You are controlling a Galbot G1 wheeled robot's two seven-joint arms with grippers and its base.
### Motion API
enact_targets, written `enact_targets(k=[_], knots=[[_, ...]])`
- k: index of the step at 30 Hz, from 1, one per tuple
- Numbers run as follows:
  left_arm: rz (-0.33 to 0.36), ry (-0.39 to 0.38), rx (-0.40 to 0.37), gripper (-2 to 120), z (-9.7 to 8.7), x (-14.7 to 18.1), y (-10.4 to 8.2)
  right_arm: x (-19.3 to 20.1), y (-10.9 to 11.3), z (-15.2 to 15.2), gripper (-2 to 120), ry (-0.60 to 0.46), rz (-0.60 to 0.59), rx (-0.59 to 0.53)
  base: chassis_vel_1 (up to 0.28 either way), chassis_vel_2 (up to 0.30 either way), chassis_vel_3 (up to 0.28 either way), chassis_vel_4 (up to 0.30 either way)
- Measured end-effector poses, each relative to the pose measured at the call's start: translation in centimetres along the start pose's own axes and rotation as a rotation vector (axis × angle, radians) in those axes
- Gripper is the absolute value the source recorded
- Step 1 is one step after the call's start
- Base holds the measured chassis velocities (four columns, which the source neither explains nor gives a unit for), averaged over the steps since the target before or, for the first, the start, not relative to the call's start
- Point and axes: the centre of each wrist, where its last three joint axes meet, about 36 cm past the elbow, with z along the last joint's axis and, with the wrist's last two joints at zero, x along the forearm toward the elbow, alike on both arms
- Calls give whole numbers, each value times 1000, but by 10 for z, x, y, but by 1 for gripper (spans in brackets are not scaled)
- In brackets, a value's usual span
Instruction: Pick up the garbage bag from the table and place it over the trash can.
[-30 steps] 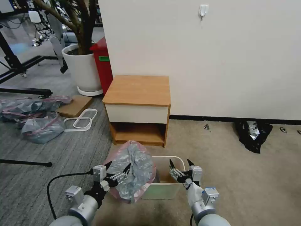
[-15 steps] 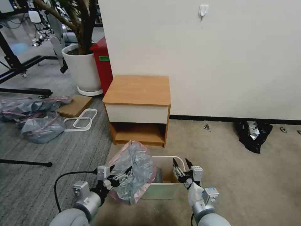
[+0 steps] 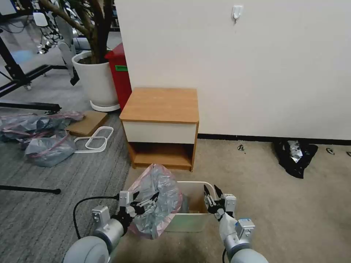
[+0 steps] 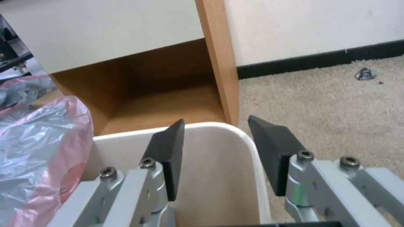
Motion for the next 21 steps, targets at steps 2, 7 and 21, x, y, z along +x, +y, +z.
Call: enact_targets(k=[2, 7, 21], knots=[[12, -1, -22, 100, -8, 10, -1, 0, 0, 0, 42, 0, -1, 0, 0, 0, 0, 0], [9, 31, -75, 100, -23, 27, -1, 0, 0, -1, 42, -2, -2, 1, 0, 0, 0, 0], [-105, 186, -76, 100, -31, 21, -5, 2, -1, 1, 41, -3, 3, 7, 0, 0, 0, 0]])
